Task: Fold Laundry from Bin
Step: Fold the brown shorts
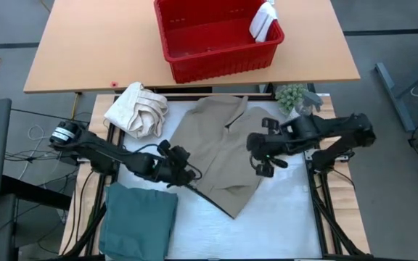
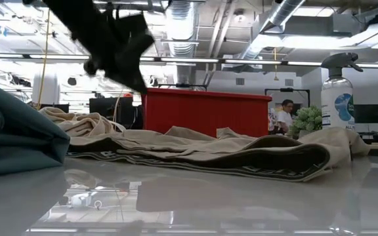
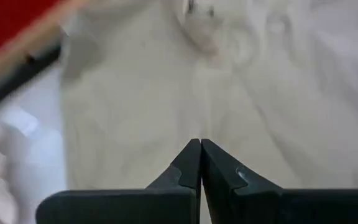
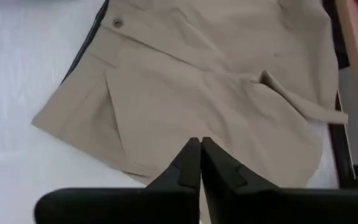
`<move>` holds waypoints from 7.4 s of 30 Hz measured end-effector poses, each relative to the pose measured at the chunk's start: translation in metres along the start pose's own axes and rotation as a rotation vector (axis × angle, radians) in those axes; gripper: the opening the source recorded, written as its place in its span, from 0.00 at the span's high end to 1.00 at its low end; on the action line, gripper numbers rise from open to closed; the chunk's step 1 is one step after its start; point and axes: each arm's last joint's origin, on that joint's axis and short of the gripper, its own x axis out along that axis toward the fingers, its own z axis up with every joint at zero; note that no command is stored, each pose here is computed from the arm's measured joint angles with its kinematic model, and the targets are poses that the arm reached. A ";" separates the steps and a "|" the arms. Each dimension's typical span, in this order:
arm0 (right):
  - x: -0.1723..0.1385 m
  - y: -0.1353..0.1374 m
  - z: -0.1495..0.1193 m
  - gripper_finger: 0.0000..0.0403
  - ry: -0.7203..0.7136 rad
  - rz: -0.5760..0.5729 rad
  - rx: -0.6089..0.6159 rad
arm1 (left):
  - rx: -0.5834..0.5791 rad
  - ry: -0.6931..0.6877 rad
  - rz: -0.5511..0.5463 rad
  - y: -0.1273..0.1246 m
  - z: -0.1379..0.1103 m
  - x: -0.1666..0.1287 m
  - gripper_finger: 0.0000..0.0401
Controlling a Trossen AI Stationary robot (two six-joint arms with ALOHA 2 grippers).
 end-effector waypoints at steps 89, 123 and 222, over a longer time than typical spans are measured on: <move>0.209 -0.023 -0.112 0.40 0.137 0.114 -0.092 | 0.659 0.023 -0.713 -0.158 -0.015 -0.058 0.51; 0.212 -0.031 -0.107 0.40 0.086 0.103 -0.111 | 0.533 0.253 -0.459 -0.192 -0.042 -0.021 0.51; 0.054 -0.025 -0.024 0.95 0.221 0.235 -0.101 | 0.256 0.395 -0.059 -0.142 0.055 -0.135 1.00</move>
